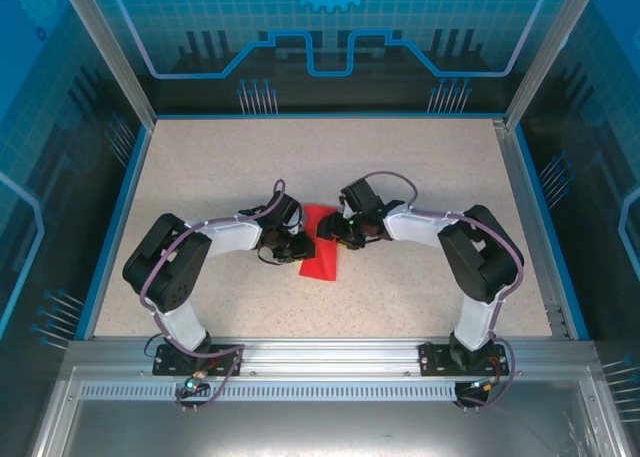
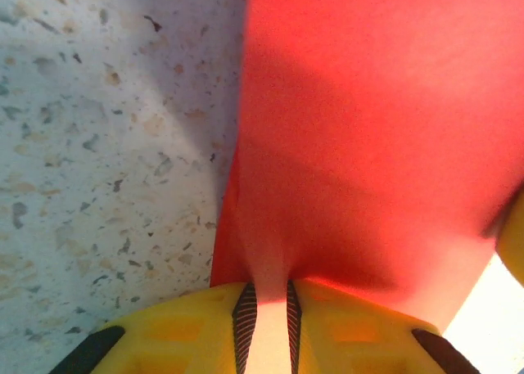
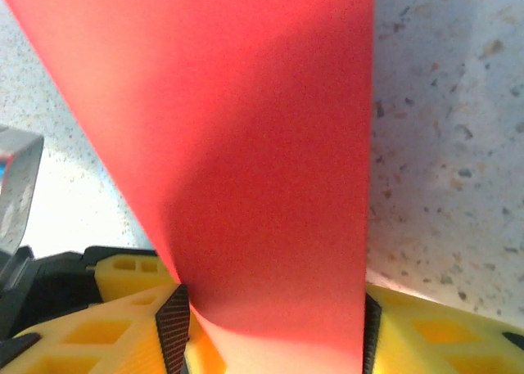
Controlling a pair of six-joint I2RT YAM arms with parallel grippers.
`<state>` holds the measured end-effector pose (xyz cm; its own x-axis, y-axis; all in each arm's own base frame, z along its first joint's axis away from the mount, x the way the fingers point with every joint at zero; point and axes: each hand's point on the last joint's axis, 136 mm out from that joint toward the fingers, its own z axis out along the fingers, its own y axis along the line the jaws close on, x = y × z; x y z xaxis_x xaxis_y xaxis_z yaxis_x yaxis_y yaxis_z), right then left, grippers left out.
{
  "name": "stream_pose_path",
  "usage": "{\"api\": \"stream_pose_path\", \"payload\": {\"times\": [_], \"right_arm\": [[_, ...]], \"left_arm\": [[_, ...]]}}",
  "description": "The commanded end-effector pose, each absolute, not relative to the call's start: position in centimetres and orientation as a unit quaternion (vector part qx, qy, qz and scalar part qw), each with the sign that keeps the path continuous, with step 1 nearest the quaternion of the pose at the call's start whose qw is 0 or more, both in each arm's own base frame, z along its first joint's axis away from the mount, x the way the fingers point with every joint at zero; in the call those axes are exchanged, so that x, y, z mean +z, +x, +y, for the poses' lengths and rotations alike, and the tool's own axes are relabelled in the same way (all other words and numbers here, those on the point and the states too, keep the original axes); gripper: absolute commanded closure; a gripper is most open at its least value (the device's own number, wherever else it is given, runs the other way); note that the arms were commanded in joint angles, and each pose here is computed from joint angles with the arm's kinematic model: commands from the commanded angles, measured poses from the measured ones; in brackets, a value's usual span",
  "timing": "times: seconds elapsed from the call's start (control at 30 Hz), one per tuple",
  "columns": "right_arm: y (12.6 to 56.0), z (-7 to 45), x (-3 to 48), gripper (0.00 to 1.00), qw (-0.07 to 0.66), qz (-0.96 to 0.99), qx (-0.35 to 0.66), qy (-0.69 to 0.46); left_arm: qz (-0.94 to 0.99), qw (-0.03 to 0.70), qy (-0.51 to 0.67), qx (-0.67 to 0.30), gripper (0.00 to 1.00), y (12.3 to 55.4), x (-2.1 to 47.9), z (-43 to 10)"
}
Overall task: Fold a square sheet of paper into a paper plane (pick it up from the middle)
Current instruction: Fold the triangle a second time at the center of the table.
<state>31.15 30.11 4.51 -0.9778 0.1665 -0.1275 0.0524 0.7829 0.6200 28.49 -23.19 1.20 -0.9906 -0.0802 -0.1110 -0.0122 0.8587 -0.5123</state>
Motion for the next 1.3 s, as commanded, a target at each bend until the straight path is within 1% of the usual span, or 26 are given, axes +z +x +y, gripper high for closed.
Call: {"api": "stream_pose_path", "payload": {"times": [0.0, 0.17, 0.47, 0.67, 0.9, 1.07, 1.27], "right_arm": [[30.4, 30.9, 5.7, 0.44, 0.096, 0.926, 0.363, 0.045], [29.6, 30.7, 5.1, 0.47, 0.098, 0.922, 0.372, 0.045], [29.6, 30.2, 5.2, 0.64, 0.118, 0.919, 0.373, 0.041], [29.5, 30.0, 5.5, 0.71, 0.127, 0.915, 0.381, 0.041], [29.5, 30.2, 5.6, 0.82, 0.127, 0.911, 0.391, 0.039], [29.6, 30.5, 6.1, 0.87, 0.128, 0.907, 0.401, 0.035], [29.8, 30.9, 7.5, 0.9, 0.129, 0.898, 0.42, 0.032]], "left_arm": [[0.976, 0.022, -0.03, -0.214, 0.76, 26.3, -2.4, -21.3], [0.972, 0.021, -0.035, -0.23, 0.76, 26.4, -2.0, -21.7], [0.963, 0.03, -0.045, -0.265, 0.74, 26.8, 0.1, -22.4], [0.957, 0.043, -0.045, -0.284, 0.71, 27.2, 2.0, -22.7], [0.949, 0.057, -0.047, -0.308, 0.68, 27.8, 3.9, -23.1], [0.948, 0.066, -0.048, -0.309, 0.63, 27.9, 5.0, -22.6], [0.946, 0.083, -0.068, -0.307, 0.5, 27.6, 6.7, -20.5]]}}
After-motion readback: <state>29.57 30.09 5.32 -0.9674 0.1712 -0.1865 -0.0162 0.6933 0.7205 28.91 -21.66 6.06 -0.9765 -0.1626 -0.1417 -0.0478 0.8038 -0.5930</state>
